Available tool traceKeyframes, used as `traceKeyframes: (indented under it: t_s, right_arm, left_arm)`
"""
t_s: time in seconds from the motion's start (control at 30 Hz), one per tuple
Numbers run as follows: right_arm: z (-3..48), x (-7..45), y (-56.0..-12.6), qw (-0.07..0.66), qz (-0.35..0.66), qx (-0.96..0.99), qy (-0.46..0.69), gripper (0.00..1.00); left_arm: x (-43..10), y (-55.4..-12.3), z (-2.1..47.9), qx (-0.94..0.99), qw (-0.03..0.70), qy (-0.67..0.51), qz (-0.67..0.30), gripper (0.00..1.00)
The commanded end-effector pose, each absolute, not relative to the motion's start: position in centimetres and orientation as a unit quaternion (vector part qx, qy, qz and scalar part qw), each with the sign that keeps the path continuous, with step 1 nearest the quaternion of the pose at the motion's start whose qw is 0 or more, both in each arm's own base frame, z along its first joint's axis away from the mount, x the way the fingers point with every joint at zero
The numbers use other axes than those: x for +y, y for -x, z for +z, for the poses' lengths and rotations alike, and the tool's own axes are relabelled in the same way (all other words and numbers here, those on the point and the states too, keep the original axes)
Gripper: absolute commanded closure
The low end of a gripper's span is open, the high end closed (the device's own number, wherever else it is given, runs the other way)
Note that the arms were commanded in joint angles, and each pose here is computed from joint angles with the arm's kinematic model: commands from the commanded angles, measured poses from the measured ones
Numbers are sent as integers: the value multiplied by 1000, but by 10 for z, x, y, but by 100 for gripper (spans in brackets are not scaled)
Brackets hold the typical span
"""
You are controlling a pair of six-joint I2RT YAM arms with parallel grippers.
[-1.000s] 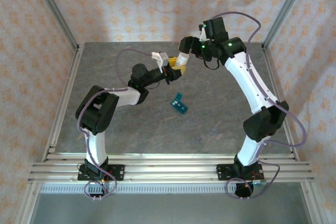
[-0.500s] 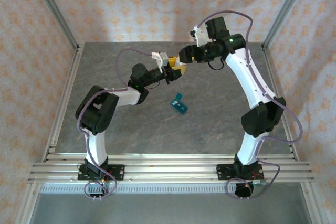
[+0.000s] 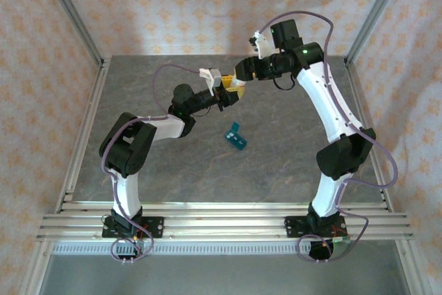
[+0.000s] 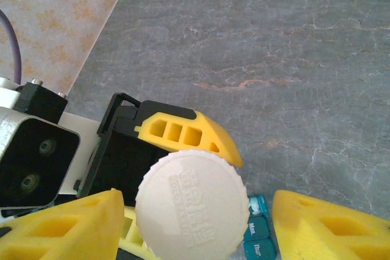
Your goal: Sort the pills into containers
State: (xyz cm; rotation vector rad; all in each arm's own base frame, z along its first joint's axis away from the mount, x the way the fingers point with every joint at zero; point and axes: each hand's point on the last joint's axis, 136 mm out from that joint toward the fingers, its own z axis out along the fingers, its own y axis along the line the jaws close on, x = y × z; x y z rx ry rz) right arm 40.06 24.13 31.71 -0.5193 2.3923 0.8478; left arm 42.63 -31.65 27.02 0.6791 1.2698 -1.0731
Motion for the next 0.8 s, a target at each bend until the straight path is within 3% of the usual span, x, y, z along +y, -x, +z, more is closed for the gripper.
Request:
traceKeyframes:
  t_s: [0.0,0.37,0.63,0.77]
  right_arm:
    - [329,244,-403,283,322,881,197,36]
    - [314,245,-405,264,320,890,191,43]
    - [308,245,-407,257,323,894,173,59]
    - [302,246,-413,247,335,903,109,67]
  left_arm:
    - [-315,-414,307,506,653,-312,-469,100]
    - [-315,-412,310,503,655,-312,-470,100]
    - [-314,-412,311,503,655,-313,-469,100]
    - [-314,-412,311,503,656,-312,-468,100]
